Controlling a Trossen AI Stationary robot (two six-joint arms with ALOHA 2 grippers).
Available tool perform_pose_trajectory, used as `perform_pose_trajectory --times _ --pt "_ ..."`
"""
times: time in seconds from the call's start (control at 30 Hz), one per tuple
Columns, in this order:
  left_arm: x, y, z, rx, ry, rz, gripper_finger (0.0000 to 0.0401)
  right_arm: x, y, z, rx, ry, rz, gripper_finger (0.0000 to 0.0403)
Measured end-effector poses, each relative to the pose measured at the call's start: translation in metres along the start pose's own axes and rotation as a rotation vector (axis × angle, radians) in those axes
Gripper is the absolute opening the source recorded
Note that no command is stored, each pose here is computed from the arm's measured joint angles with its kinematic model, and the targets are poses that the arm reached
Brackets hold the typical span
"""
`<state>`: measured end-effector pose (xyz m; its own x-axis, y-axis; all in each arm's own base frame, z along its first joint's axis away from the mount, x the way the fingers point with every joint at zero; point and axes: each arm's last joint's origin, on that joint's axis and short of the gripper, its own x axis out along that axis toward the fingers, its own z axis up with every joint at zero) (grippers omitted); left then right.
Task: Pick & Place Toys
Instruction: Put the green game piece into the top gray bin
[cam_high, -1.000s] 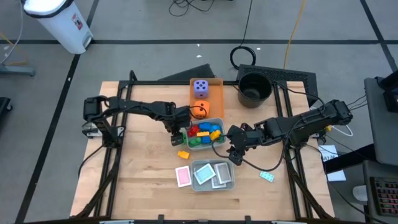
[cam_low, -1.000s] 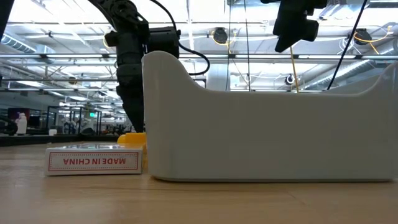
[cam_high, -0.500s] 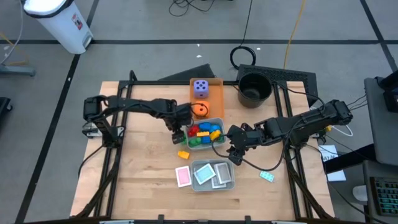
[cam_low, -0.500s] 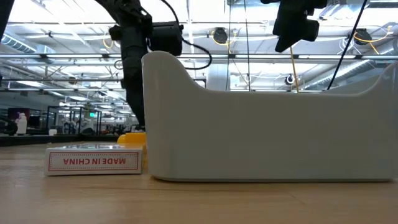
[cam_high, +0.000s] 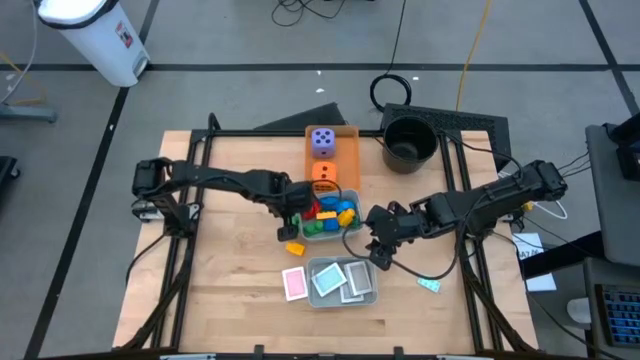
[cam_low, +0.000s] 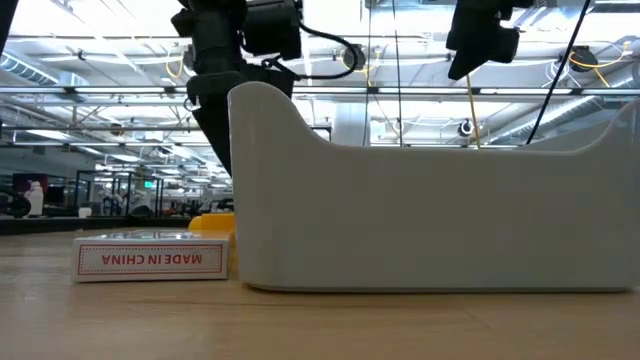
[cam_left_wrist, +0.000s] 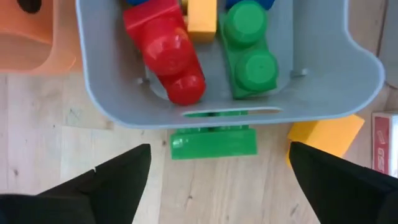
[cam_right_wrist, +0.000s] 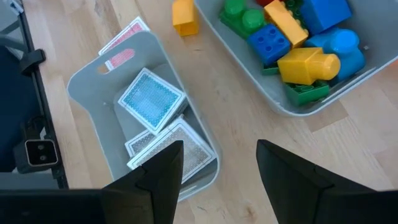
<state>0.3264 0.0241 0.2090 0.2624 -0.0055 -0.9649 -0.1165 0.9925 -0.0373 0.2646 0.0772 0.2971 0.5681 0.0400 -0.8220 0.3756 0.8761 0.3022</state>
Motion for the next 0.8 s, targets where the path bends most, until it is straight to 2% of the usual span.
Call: perform_pose_trajectory --times 0.1,0.27,0.43,0.7,0.8 --pt "0.0001 -0.0049 0.0001 0.006 -0.004 0.004 0.0379 -0.0004 0.0025 -0.0023 -0.011 0.004 0.006 0.0196" --pt "0.0002 -0.0058 0.0002 -0.024 -0.006 0.012 0.0389 -0.0007 0.0042 -0.0031 -0.015 0.001 0.012 0.0196" --pt "0.0002 -0.0052 0.0002 -0.107 -0.008 0.026 0.0392 -0.0007 0.0054 -0.0019 -0.002 -0.012 0.025 0.0196" --pt "0.0002 -0.0031 0.0009 -0.065 -0.018 0.074 0.0392 -0.0007 0.0063 -0.0009 0.0 -0.021 0.034 0.0196" --pt "0.0001 0.0033 0.0018 -0.133 -0.026 0.078 0.0392 -0.0008 0.0068 -0.0004 0.0 -0.027 0.039 0.0196"
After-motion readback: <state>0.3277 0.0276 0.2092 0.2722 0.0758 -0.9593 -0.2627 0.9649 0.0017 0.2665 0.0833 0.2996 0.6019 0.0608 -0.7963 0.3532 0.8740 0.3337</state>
